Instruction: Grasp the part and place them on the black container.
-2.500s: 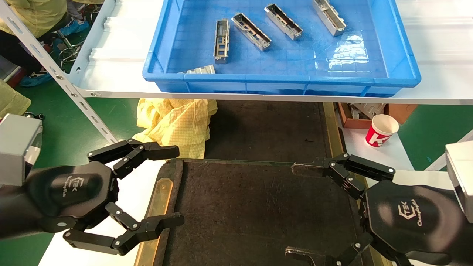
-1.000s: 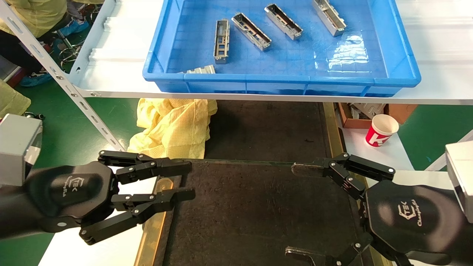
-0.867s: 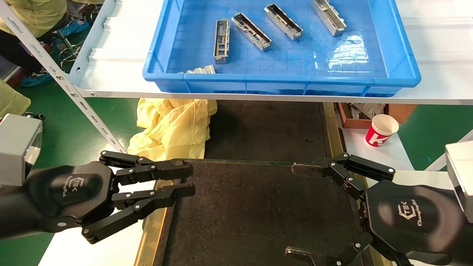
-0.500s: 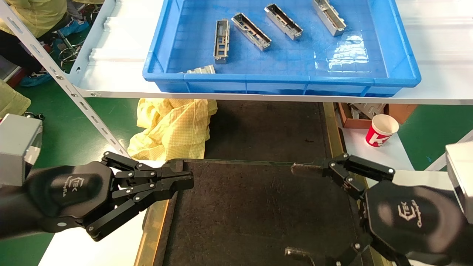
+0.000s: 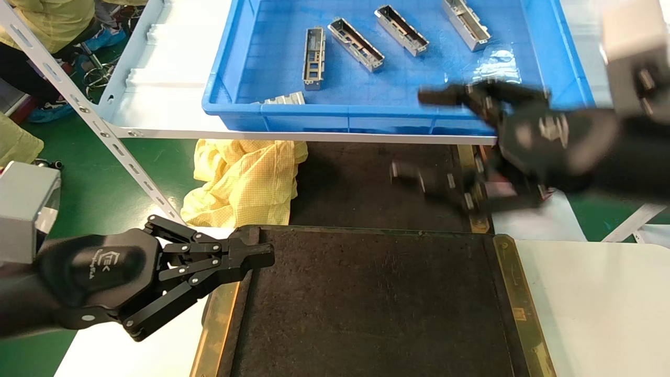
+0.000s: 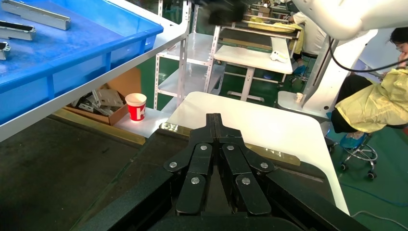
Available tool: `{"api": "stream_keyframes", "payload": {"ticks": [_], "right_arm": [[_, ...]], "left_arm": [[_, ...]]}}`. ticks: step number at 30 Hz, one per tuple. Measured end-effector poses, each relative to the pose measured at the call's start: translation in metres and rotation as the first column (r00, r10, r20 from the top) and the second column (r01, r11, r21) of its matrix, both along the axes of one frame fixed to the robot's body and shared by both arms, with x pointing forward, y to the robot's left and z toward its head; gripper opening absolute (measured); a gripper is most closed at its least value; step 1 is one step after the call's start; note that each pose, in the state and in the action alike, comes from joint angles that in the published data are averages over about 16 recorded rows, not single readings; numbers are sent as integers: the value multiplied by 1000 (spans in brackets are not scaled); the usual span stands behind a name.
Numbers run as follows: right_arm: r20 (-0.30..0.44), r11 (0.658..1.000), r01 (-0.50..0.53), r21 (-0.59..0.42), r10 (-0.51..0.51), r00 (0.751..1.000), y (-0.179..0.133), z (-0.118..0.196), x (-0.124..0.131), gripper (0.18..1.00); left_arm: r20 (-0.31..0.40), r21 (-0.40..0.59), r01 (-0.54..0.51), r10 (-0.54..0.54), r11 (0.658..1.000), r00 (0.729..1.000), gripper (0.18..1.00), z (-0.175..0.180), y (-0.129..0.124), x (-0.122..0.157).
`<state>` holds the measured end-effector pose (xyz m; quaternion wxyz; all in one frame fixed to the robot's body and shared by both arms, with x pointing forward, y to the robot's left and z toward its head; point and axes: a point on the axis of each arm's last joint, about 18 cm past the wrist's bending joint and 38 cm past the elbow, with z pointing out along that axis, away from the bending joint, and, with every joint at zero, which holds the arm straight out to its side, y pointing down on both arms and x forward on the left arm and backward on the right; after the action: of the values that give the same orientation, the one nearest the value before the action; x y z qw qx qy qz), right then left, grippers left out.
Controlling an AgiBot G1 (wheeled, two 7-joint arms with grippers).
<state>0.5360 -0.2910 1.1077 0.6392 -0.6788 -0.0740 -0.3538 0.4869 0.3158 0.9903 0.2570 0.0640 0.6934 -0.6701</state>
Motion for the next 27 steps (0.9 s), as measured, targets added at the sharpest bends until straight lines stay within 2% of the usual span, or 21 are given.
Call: {"api": "stream_keyframes", "payload": {"ticks": [7,12,21,27], "right_arm": [[19,991,123,54,-124,992,9,48,49,1001],[19,971,227,76,-229,973,16,71,86,1001],[23,909,410,77,-413,910,33,85,143,1001],[37,864,498,74,-501,865,45,87,167,1001]], "left_arm": [[0,0,0,0,1000,1000,201,0,0,0],[0,0,0,0,1000,1000,224,0,0,0],[0,0,0,0,1000,1000,311,0,0,0],[0,0,0,0,1000,1000,418,0,0,0]]}}
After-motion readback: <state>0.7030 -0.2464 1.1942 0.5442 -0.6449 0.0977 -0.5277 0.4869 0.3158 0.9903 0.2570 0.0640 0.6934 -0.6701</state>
